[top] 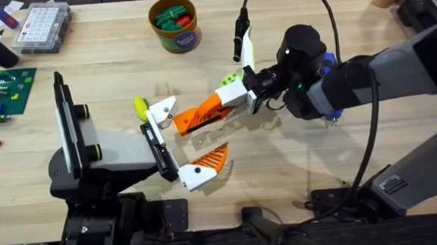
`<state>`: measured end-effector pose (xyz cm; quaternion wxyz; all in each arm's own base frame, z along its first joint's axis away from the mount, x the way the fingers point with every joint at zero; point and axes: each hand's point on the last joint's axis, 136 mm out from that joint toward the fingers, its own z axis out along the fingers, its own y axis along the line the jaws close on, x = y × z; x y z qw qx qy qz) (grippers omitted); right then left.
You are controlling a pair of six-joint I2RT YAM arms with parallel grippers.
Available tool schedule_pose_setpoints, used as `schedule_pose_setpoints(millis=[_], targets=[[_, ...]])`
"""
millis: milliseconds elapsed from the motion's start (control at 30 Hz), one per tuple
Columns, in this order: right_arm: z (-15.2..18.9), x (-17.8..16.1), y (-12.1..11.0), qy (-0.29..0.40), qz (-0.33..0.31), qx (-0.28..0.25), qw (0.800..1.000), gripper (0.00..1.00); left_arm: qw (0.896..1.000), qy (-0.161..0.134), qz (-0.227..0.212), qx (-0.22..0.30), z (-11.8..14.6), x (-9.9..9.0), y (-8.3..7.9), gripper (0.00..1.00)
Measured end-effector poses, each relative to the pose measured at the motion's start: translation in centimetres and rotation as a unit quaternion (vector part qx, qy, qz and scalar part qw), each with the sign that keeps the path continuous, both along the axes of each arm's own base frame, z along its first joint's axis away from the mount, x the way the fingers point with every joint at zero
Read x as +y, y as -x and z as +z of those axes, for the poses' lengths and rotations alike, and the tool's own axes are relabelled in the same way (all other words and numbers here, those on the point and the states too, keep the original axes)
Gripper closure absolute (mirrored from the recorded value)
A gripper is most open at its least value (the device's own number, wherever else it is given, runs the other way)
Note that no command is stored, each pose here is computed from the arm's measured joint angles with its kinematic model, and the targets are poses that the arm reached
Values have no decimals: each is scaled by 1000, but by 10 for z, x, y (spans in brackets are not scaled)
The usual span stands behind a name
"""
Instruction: Pick up the gripper from the table and insert it into the empty holder that is missing its gripper. Then pick up a screw, insert it into the mounting hole, and use the screwdriver to tighten it. Finally, clean up the table by picking up the vegetable and placing it into the bucket.
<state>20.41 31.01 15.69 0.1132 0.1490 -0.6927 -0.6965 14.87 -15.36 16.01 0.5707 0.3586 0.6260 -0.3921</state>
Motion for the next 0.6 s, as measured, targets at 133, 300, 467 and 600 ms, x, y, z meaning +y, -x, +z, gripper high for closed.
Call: schedule_pose_setpoints(millis=[133,300,467,600], targets=[[-2,0,0,6,0,12,1000,984,1000,0,0,3,-1,0,0,14],[-2,0,0,7,0,15,1000,983,1000,0,0,3,-1,0,0,14],[-2,0,0,9,0,18,1000,983,1000,0,0,3,-1,0,0,14],[-1,0,0,8,0,19,1000,983,1000,0,0,3,-1,0,0,14]])
